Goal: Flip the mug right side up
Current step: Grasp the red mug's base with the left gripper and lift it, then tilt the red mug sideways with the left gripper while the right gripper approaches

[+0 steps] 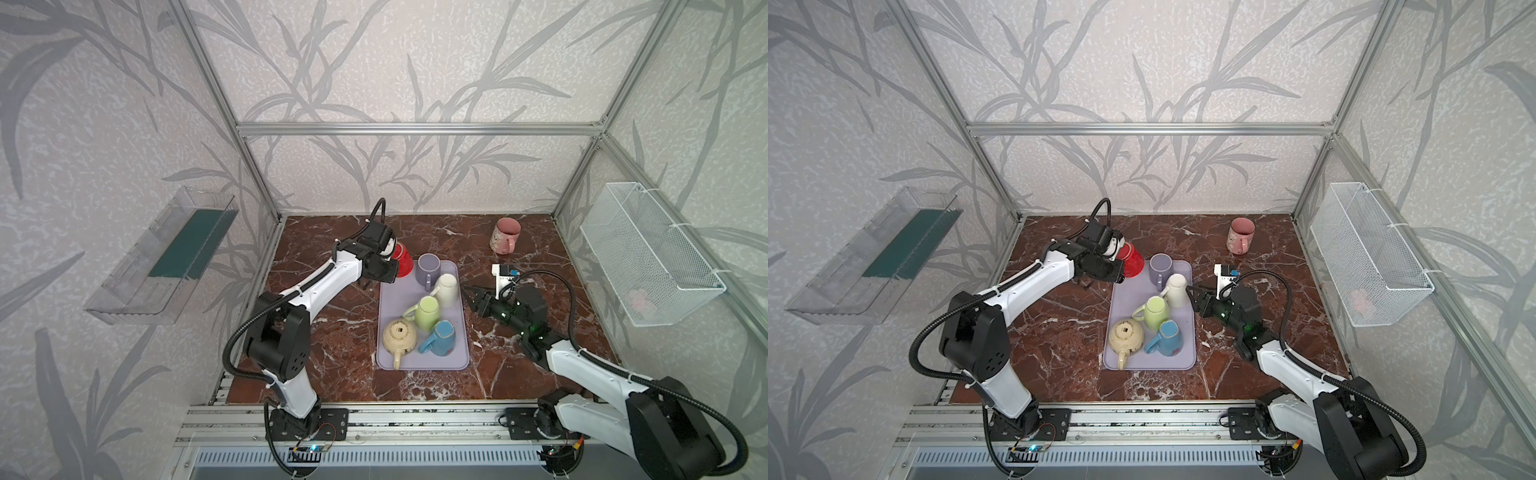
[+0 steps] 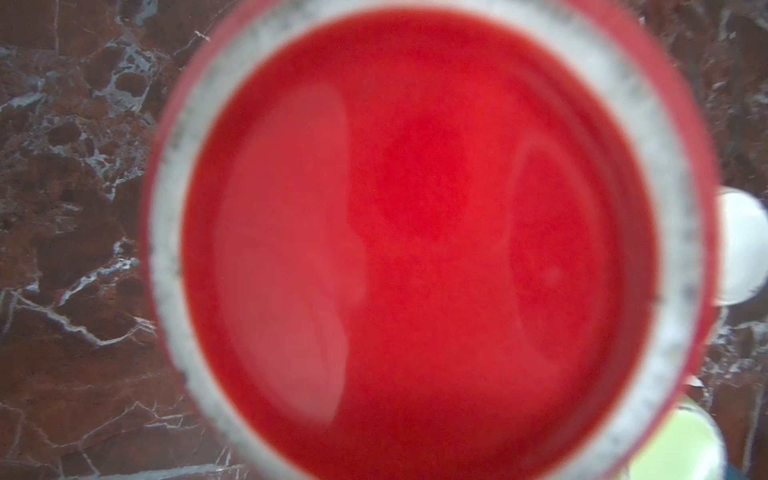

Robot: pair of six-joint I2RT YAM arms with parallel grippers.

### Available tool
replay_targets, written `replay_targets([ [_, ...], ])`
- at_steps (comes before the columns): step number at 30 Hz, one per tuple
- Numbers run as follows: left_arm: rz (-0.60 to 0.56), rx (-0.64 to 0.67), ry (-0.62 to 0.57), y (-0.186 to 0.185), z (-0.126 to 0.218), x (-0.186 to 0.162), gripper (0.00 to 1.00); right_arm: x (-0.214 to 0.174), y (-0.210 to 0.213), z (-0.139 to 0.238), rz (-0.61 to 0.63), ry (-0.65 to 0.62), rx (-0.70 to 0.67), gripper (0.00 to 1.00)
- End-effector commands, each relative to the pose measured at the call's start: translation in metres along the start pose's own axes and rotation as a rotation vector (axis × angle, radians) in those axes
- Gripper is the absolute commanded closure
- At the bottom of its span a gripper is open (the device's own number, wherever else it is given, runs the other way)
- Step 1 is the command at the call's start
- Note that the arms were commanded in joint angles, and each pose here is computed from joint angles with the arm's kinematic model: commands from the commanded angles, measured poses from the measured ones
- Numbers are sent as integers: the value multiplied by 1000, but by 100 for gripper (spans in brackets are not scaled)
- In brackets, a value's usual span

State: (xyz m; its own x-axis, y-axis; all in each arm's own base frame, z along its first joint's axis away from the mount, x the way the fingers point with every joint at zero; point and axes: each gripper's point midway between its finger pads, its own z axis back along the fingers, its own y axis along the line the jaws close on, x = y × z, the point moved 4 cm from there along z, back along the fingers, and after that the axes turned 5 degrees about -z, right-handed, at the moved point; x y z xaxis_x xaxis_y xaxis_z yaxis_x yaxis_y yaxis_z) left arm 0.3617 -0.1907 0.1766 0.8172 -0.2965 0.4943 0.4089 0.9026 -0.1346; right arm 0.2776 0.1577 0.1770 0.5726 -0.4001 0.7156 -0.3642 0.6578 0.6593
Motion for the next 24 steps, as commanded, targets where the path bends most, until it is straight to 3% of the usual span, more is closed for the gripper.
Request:
replay_targets([
  [1,15,-121,-151,-21,30,21,100,5,15,1,23,-24,88,45],
  [12,88,-390,-365,-53,81,22,100,10,39,1,32,-33,262,45],
  [24,171,-609,-488,-72,106,19,100,17,70,0,25,-4,412,46],
])
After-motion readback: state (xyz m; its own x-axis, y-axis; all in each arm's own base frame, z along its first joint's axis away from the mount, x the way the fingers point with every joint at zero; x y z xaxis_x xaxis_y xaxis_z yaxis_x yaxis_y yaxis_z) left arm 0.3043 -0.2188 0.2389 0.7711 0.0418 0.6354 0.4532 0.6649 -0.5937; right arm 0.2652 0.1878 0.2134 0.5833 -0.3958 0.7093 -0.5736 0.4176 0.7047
